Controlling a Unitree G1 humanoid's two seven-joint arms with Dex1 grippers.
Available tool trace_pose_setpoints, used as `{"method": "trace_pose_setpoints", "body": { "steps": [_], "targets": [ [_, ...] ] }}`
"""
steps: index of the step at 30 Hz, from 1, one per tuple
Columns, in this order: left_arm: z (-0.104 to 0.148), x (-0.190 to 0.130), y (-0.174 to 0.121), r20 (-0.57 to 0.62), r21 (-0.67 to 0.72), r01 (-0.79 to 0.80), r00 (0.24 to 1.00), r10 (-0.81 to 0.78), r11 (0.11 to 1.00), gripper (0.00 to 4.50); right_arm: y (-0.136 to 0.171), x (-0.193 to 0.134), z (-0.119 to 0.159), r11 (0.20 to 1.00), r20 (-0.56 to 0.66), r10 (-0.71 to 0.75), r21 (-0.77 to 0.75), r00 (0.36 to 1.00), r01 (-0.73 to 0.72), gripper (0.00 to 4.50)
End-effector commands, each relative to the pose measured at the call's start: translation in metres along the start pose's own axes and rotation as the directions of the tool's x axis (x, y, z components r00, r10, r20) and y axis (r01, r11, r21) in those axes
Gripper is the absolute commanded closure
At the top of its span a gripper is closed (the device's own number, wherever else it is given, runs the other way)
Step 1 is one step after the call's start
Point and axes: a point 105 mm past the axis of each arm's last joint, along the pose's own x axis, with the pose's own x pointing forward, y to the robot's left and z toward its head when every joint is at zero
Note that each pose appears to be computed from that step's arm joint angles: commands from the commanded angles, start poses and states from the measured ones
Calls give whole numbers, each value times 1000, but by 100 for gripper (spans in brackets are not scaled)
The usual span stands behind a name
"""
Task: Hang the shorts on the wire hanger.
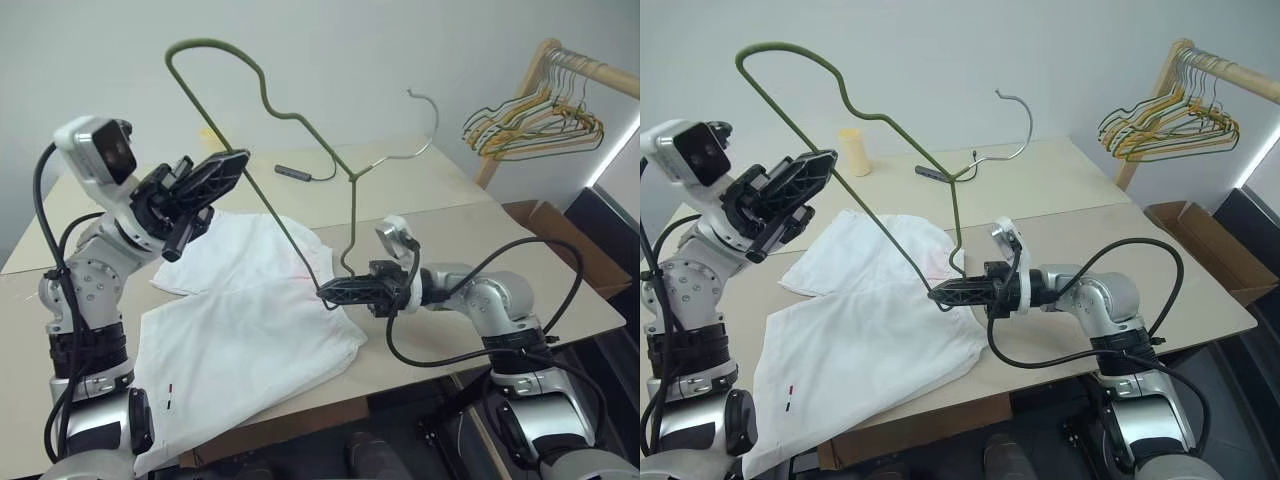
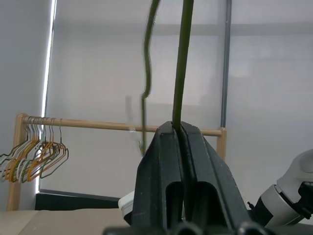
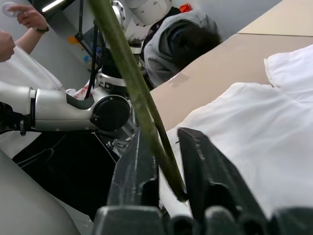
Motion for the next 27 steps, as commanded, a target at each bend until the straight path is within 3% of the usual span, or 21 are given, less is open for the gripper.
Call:
{"method": "trace_pose_setpoints", "body": {
  "steps": [1, 3, 6, 12, 13, 16, 18, 22, 27],
  "targets": [
    [3, 4, -5, -2, 33, 28, 1000, -28, 999, 450, -2, -1, 7, 999, 13, -26, -20, 1000, 26, 447],
    [-1, -1, 0, -7, 29, -2, 1000, 2, 1000, 450, -2, -2, 8, 999, 19, -32, -23, 999, 32, 447],
    [-11, -10, 13, -30, 13, -88, 996, 88, 996, 378, -2, -4, 11, 999, 35, -40, -26, 999, 41, 450],
    [-58, -41, 35, -269, 34, -308, 913, 306, 951, 196, 5, -15, 25, 996, 103, -75, -30, 992, 78, 450],
    [-65, -48, 37, -316, 51, -334, 889, 332, 941, 161, 6, -19, 25, 995, 105, -89, -23, 990, 92, 450],
    [-100, -85, 42, -560, 211, -392, 702, 439, 895, 73, 13, -42, 18, 985, 68, -171, 29, 983, 170, 450],
    [-111, -101, 44, -635, 296, -389, 603, 484, 873, 4, 18, -57, 8, 972, 11, -221, 79, 975, 220, 450],
    [-129, -120, 29, -782, 415, -180, 430, 451, 892, 1, 19, -91, -24, 894, -176, -345, 239, 922, 380, 450],
    [-135, -114, 15, -829, 388, -72, 408, 382, 919, 1, 6, -126, -46, 764, -309, -484, 308, 819, 568, 450]
  ]
}}
